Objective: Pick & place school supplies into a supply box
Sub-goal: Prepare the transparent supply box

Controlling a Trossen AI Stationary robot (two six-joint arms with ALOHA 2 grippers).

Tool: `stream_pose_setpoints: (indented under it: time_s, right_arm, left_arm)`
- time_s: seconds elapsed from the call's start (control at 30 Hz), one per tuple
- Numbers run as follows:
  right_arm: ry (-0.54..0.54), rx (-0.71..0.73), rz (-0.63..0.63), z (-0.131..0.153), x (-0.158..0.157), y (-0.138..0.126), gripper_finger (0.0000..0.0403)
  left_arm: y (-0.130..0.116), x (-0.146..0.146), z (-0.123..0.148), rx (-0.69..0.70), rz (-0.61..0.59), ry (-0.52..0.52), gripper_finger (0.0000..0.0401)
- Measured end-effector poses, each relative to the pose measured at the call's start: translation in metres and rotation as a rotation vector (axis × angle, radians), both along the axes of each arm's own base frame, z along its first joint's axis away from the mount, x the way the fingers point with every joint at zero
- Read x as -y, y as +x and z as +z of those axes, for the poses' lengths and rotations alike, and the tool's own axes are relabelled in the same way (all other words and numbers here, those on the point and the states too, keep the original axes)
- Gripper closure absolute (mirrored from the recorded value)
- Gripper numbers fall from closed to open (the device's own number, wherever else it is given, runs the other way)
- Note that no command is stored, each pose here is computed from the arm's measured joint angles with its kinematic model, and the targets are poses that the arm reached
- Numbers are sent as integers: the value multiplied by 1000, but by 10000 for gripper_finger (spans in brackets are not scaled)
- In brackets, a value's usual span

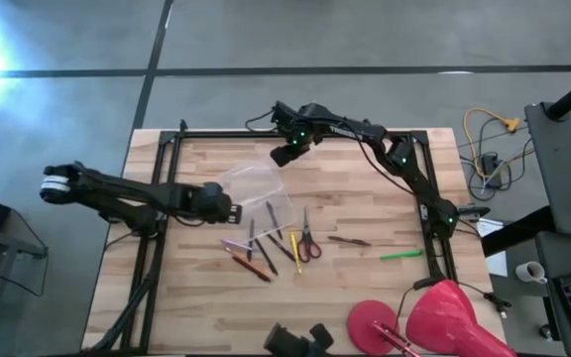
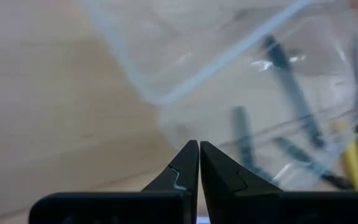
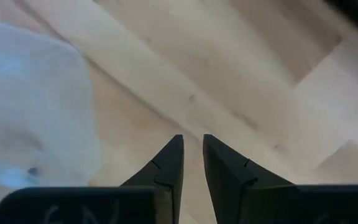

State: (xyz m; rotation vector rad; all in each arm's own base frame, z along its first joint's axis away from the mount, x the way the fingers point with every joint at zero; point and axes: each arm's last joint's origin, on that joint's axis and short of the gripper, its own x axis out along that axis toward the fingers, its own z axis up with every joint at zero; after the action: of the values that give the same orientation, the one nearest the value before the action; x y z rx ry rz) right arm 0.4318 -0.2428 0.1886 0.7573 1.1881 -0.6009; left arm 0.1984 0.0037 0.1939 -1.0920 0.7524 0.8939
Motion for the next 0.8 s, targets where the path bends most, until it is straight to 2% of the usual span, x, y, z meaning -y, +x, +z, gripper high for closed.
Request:
stream_pose_setpoints:
  time_s: [0.17,0.37,0.47,0.63,0.8]
  right_arm:
    - [25,-14,-7,-12,1,2,349]
    - [18,-6,17,-11,0,3,349]
    - [17,-7,21,-11,1,2,349]
    - [22,-17,26,-11,2,0,349]
    - [30,-40,42,-12,2,-3,349]
  left_arm:
    - [23,10,15,109,-28,3,401]
    - [48,14,28,189,-71,92,401]
    - [58,16,12,122,-117,79,401]
    - [66,23,-18,-5,-195,-36,401]
    - [60,30,-30,-138,-230,-62,401]
